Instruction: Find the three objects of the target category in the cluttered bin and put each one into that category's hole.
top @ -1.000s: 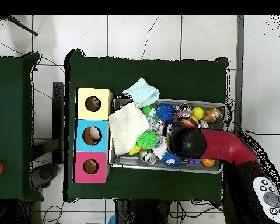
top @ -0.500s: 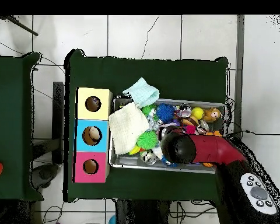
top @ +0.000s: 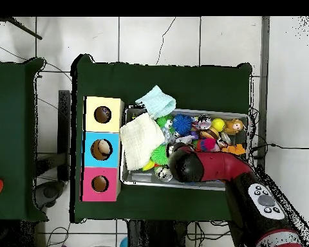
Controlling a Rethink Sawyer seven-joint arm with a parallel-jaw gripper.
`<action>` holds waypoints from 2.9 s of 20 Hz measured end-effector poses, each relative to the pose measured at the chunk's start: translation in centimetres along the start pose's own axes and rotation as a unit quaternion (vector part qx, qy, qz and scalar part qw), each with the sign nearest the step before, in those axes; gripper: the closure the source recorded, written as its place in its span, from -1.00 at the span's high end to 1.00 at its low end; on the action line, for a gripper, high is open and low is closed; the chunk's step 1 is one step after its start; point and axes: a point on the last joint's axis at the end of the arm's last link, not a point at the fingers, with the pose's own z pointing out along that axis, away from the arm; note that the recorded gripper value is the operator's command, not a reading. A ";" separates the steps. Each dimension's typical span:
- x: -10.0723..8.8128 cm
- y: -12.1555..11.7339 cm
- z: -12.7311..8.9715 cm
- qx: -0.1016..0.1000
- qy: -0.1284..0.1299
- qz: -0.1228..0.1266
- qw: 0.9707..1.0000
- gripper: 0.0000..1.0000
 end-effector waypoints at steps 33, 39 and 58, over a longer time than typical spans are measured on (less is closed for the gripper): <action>1.1 -3.4 1.4 -0.012 -0.011 0.040 0.999 -1.00; 0.1 -2.6 0.4 -0.007 -0.020 0.027 0.999 -1.00; -5.6 1.1 -13.3 0.009 0.048 0.051 0.998 -1.00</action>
